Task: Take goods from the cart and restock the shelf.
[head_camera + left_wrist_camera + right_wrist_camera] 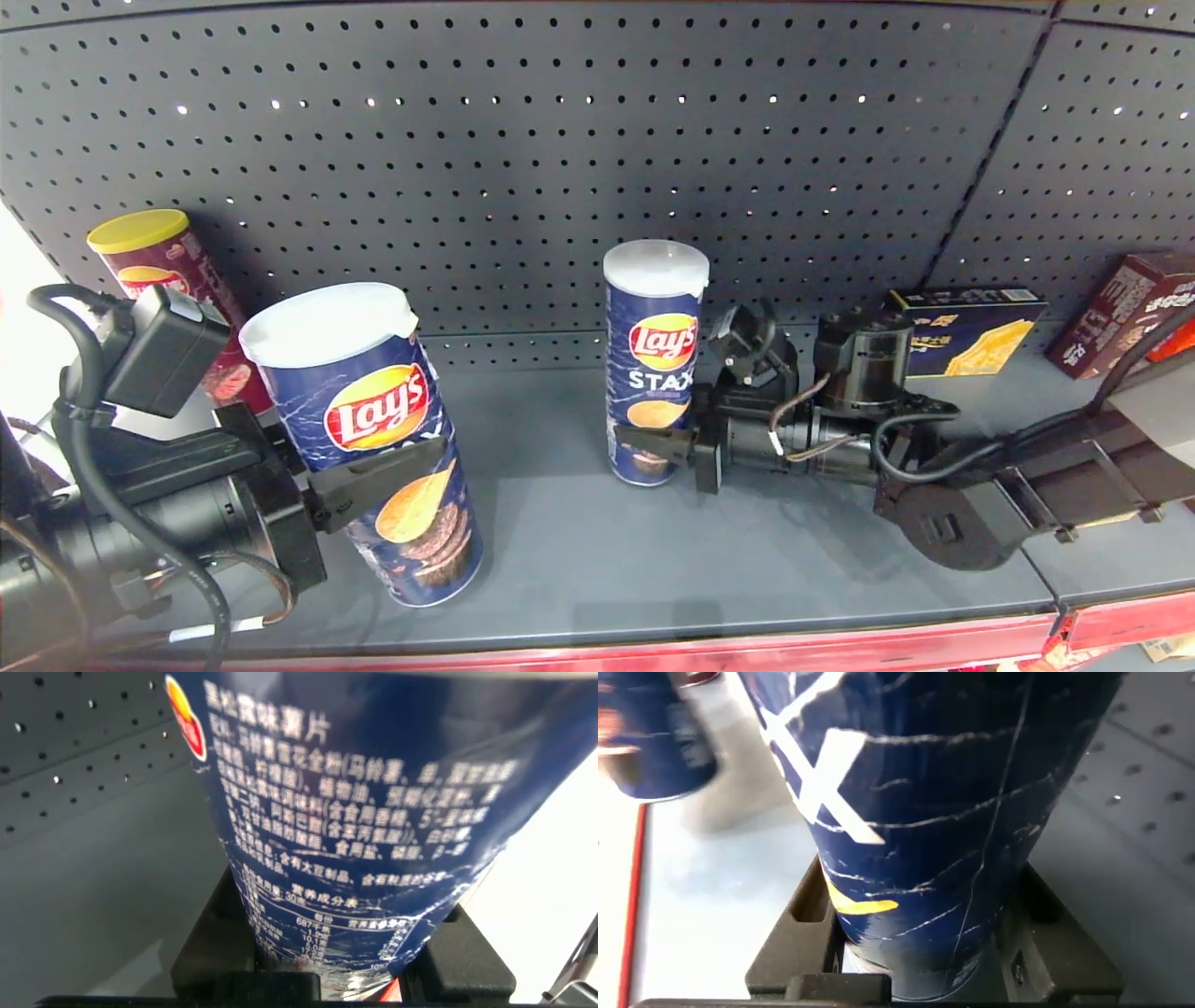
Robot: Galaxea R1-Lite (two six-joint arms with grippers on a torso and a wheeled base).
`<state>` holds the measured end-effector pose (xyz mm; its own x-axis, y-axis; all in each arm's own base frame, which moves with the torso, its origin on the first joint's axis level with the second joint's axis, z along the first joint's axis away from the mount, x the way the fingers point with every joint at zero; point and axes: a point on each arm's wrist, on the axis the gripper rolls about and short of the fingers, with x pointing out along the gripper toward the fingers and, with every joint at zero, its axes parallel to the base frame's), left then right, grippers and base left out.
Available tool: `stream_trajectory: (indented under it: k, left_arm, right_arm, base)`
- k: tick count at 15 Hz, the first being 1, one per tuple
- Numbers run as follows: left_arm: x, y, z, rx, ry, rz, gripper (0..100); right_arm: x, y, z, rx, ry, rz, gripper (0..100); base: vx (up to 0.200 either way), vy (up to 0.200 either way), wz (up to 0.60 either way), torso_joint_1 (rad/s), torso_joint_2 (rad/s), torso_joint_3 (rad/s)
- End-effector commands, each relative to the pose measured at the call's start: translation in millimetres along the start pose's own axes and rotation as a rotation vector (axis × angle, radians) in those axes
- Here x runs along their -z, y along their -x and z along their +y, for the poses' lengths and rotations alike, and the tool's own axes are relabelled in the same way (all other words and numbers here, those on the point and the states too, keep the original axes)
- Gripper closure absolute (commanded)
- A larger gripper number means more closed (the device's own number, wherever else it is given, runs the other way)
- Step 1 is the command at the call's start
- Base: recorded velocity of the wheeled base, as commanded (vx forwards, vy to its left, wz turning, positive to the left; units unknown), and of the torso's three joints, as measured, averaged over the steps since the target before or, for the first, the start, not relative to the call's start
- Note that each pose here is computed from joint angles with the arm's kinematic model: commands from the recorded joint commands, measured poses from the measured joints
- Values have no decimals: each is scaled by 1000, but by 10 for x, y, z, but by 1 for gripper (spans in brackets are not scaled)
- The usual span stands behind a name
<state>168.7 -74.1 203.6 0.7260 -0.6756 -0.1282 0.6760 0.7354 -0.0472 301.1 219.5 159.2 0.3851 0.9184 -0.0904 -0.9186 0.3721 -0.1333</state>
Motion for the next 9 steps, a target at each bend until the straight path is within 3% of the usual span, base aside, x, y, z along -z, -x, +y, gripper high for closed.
stream_trajectory:
  k: [1, 9]
  left_arm:
    - [21, 3, 4, -4, 4, 7, 100]
    - [10, 23, 72, -40, 7, 2, 100]
  right_arm:
    - [-40, 87, 281, -17, 13, -13, 100]
    - [47, 192, 661, -8, 0, 18, 100]
  base:
    - [0, 0, 0, 0, 0, 0]
    - [0, 0, 0, 0, 0, 0]
